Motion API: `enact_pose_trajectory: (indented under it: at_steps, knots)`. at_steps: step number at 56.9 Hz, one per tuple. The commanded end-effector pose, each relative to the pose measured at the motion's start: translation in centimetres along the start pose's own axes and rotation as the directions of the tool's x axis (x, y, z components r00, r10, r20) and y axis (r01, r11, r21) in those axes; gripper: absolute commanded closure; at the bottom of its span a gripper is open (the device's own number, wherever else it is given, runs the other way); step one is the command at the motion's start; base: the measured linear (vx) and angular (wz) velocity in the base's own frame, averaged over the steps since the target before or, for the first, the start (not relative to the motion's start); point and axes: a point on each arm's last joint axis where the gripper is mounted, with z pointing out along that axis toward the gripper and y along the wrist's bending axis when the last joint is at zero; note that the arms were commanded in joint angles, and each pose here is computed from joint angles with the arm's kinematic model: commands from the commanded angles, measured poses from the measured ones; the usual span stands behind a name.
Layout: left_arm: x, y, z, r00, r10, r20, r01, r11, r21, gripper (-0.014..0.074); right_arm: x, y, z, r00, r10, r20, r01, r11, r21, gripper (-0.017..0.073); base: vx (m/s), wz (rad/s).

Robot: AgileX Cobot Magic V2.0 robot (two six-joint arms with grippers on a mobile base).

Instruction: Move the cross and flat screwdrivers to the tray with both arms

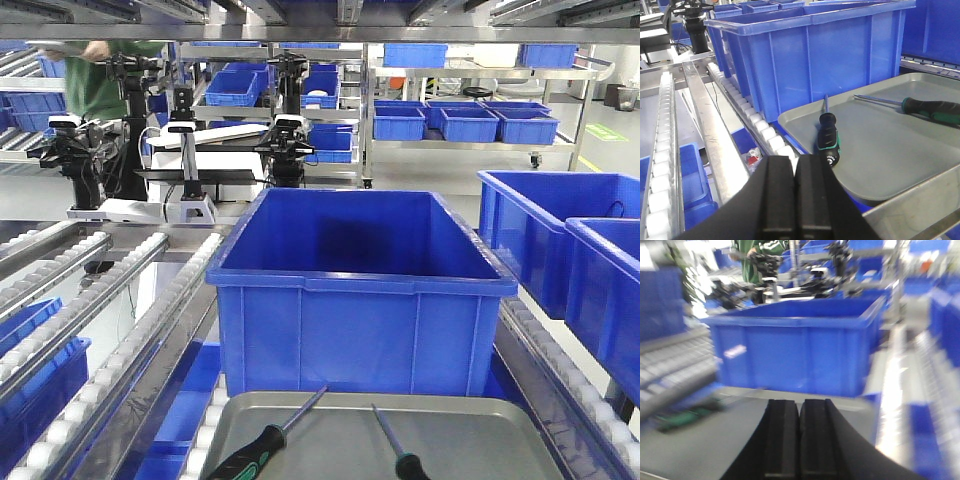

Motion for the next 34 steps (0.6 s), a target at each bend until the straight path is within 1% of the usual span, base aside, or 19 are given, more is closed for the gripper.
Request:
enact_pose_trajectory:
  at_steps: [1, 4, 7, 11, 15, 19, 21, 23, 24, 25, 27, 28, 29, 30, 31, 33, 34]
  knots:
    - [-1.5, 0.2, -0.2, 0.995, -0.011, 0.098, 0.013, 1.0, -0.019, 0.0594, -1.4, 0.0, 0.1, 0.974, 0.165, 0.153, -0.162, 0.986, -0.031, 0.0568, 0.0, 0.0]
    - [-1.5, 0.2, -0.2, 0.995, -0.011, 0.098, 0.013, 1.0, -0.019, 0.0594, -1.6, -0.5, 0.3, 0.953, 0.177, 0.245, -0.179, 0.984, -0.013, 0.0568, 0.0, 0.0]
    - [-1.5, 0.2, -0.2, 0.995, -0.011, 0.098, 0.013, 1.0, -0.019, 0.0594, -1.7, -1.0, 0.3, 0.931, 0.159, 0.329, -0.174, 0.985, 0.016, 0.0568, 0.0, 0.0]
    - [-1.5, 0.2, -0.2, 0.995, -0.011, 0.098, 0.013, 1.0, -0.019, 0.0594, -1.7, -1.6, 0.3, 0.896, 0.146, 0.42, -0.182, 0.982, 0.046, 0.0568, 0.0, 0.0]
    - [-1.5, 0.2, -0.2, 0.995, -0.011, 0.098, 0.013, 1.0, -0.019, 0.0594, -1.7, -1.9, 0.2, 0.876, 0.139, 0.461, -0.187, 0.981, 0.059, 0.0568, 0.0, 0.0]
    - [-1.5, 0.2, -0.2, 0.995, -0.011, 0.098, 0.013, 1.0, -0.019, 0.0594, -1.6, -1.9, 0.3, 0.875, 0.133, 0.465, -0.183, 0.981, 0.063, 0.0568, 0.0, 0.0]
    - [-1.5, 0.2, -0.2, 0.995, -0.011, 0.098, 0.013, 1.0, -0.019, 0.0594, -1.5, -1.9, 0.3, 0.883, 0.087, 0.461, -0.141, 0.987, 0.083, 0.0568, 0.0, 0.0]
    - [-1.5, 0.2, -0.2, 0.995, -0.011, 0.098, 0.013, 1.0, -0.019, 0.0594, -1.4, -1.9, 0.4, 0.895, 0.018, 0.446, -0.075, 0.991, 0.11, 0.0568, 0.0, 0.0]
    - [-1.5, 0.2, -0.2, 0.995, -0.011, 0.098, 0.013, 1.0, -0.019, 0.0594, -1.2, -1.8, 0.4, 0.904, -0.06, 0.424, 0.001, 0.991, 0.137, 0.0568, 0.0, 0.0]
    - [-1.5, 0.2, -0.2, 0.995, -0.011, 0.098, 0.013, 1.0, -0.019, 0.0594, -1.0, -1.8, 0.5, 0.91, -0.125, 0.395, 0.068, 0.985, 0.156, 0.0568, 0.0, 0.0]
    - [-1.5, 0.2, -0.2, 0.995, -0.011, 0.098, 0.013, 1.0, -0.019, 0.0594, -0.5, -1.7, 0.8, 0.909, -0.25, 0.333, 0.197, 0.963, 0.185, 0.0568, 0.0, 0.0]
    - [-1.5, 0.2, -0.2, 0.995, -0.011, 0.098, 0.013, 1.0, -0.019, 0.0594, -0.3, -1.6, 0.8, 0.906, -0.286, 0.312, 0.235, 0.953, 0.191, 0.0568, 0.0, 0.0]
    - [-1.5, 0.2, -0.2, 0.995, -0.011, 0.098, 0.013, 1.0, -0.019, 0.0594, -0.1, -1.6, 0.9, 0.901, -0.333, 0.278, 0.287, 0.938, 0.194, 0.0568, 0.0, 0.0]
    - [-1.5, 0.2, -0.2, 0.995, -0.011, 0.098, 0.013, 1.0, -0.019, 0.0594, 0.2, -1.6, 1.0, 0.901, -0.358, 0.245, 0.318, 0.929, 0.188, 0.0568, 0.0, 0.0]
    - [-1.5, 0.2, -0.2, 0.995, -0.011, 0.098, 0.013, 1.0, -0.019, 0.0594, 0.4, -1.5, 1.1, 0.894, -0.391, 0.218, 0.356, 0.916, 0.186, 0.0568, 0.0, 0.0]
    - [-1.5, 0.2, -0.2, 0.995, -0.011, 0.098, 0.013, 1.0, -0.019, 0.0594, 0.7, -1.5, 1.2, 0.883, -0.436, 0.175, 0.407, 0.896, 0.177, 0.0568, 0.0, 0.0]
    - [-1.5, 0.2, -0.2, 0.995, -0.011, 0.098, 0.013, 1.0, -0.019, 0.0594, 2.2, -1.4, 1.4, 0.89, -0.456, 0.033, 0.451, 0.887, 0.096, 0.0568, 0.0, 0.0]
